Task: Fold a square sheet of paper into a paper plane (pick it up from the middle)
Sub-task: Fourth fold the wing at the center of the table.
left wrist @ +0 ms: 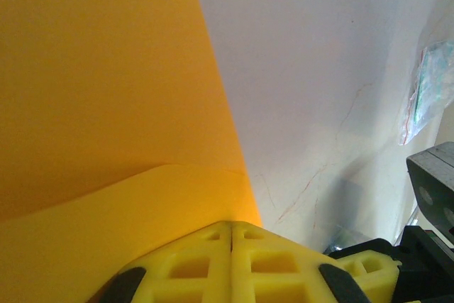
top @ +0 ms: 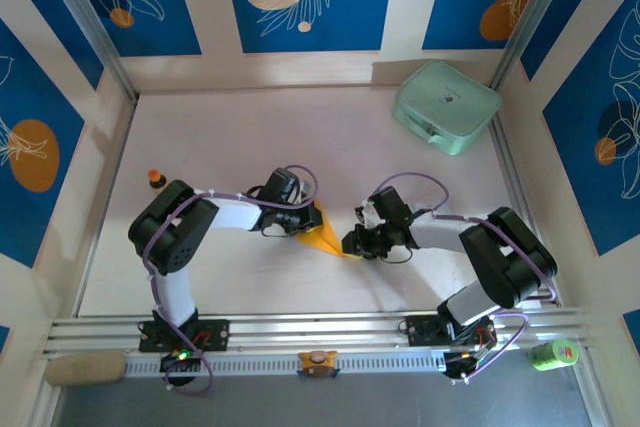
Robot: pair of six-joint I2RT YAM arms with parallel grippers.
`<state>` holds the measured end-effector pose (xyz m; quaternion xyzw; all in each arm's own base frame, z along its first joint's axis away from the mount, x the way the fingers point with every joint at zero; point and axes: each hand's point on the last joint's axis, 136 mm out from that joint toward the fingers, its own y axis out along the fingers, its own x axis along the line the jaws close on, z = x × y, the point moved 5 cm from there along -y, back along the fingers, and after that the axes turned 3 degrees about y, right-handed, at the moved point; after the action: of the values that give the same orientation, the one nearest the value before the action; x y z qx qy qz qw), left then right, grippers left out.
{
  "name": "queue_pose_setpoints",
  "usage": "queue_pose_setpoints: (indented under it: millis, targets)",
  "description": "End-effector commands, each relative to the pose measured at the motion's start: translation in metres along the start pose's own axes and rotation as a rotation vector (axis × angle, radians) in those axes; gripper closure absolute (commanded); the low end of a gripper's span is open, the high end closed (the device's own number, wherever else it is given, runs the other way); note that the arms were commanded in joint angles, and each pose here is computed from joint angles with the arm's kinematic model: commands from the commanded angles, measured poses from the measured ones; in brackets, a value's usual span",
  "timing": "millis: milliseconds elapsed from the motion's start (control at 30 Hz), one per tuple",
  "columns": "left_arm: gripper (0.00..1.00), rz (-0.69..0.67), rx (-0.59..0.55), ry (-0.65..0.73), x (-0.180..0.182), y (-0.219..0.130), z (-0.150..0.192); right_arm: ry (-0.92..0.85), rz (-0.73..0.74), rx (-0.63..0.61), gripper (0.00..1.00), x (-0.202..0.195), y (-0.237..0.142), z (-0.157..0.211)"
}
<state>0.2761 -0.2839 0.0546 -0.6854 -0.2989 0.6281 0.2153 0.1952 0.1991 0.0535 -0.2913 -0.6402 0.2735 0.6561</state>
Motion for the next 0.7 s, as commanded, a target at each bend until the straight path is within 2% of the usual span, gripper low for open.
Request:
queue_pose_setpoints:
  millis: [0,233,367,500,667]
  targets:
    - [0.96,-0.047,0.016,-0.027,0.018,0.003,0.005,-0.009,0.033,0.014,0.77,-0.001,-0.001,0.003]
    - [0.96,-0.044,0.018,-0.025,0.017,0.003,0.005,0.011,0.108,0.043,0.78,-0.010,0.007,0.007]
    - [0.96,-0.042,0.020,-0.027,0.018,0.004,0.005,0.020,0.121,0.052,0.82,-0.012,0.010,0.007]
    - [0.96,-0.045,0.020,-0.027,0.019,0.004,0.005,0.028,0.124,0.053,0.89,-0.013,0.011,0.007]
    - [0.96,-0.046,0.021,-0.028,0.019,0.004,0.005,0.024,0.076,0.060,0.91,-0.007,0.009,0.007]
